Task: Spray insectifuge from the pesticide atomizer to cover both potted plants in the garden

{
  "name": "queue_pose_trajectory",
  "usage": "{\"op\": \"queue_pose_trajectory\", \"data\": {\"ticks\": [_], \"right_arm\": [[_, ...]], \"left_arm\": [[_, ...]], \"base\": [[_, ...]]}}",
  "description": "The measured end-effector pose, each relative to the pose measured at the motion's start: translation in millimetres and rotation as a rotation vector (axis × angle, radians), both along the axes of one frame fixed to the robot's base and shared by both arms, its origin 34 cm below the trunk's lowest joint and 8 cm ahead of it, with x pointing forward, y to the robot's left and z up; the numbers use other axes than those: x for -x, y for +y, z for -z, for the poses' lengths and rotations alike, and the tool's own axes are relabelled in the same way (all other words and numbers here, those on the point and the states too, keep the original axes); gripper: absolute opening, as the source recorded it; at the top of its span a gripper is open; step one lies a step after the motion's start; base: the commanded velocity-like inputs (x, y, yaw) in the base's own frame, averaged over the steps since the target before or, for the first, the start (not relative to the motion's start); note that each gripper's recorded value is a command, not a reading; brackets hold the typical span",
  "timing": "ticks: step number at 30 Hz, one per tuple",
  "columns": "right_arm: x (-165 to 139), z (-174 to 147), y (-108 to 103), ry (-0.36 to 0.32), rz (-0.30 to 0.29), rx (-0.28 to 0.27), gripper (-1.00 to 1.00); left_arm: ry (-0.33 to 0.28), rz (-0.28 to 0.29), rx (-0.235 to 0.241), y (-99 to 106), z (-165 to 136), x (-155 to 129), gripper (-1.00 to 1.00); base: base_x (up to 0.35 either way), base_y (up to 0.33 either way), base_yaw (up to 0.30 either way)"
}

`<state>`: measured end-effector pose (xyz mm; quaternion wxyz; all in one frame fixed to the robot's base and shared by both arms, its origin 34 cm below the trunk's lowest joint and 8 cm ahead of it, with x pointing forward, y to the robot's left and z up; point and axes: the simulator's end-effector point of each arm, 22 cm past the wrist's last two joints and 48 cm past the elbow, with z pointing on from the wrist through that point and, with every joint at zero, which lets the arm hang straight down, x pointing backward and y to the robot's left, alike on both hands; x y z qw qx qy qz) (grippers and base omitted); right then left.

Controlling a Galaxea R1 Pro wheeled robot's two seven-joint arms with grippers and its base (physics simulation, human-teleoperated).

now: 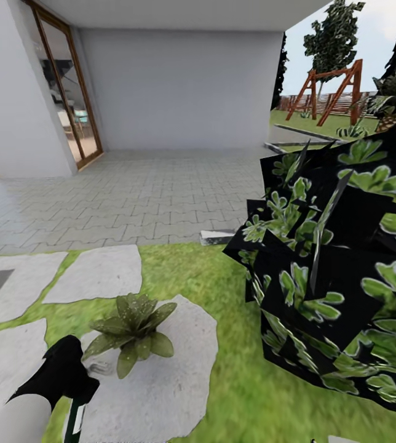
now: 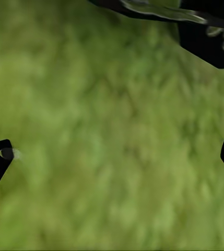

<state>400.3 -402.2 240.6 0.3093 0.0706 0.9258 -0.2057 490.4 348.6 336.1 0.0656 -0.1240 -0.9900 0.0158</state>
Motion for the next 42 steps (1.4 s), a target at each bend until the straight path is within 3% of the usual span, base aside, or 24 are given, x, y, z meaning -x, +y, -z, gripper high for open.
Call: {"op": "queue_pose_trajectory", "data": {"ticks": [4, 6, 9, 15, 21, 26, 31, 42], "right_arm": [[0, 0, 0, 0.002, -0.002, 0.001, 1.00], [1, 0, -1, 0.003, -0.003, 0.003, 1.00], [1, 0, -2, 0.003, -0.004, 0.003, 1.00], [0, 0, -2, 0.000, 0.000, 0.003, 1.00], [0, 0, -1, 0.000, 0.000, 0.002, 1.00], [0, 0, -1, 0.000, 0.000, 0.002, 1.00], [0, 0, -1, 0.000, 0.000, 0.002, 1.00], [0, 0, -1, 0.000, 0.000, 0.002, 1.00]], "left_arm": [[-0.032, 0.040, -0.011, -1, 5, -4, -1.00], [-0.042, 0.057, -0.020, -19, 11, -6, -1.00], [-0.061, 0.077, -0.049, -30, 14, -11, -1.00], [-0.073, 0.093, -0.030, -54, 15, -15, -1.00], [-0.075, 0.063, -0.042, -42, 15, -13, -1.00], [-0.108, 0.061, -0.149, -20, 15, -20, -1.00], [-0.116, 0.049, -0.125, -32, 17, -22, -1.00], [-0.120, 0.045, -0.123, -33, 17, -23, -1.00]], "base": [[0.000, 0.000, 0.017], [0.000, 0.000, 0.002], [0.000, 0.000, 0.000], [0.021, 0.000, 0.001], [0.023, 0.000, 0.174], [0.001, 0.000, 0.270], [0.026, -0.047, 0.225], [0.059, -0.113, 0.012]]}}
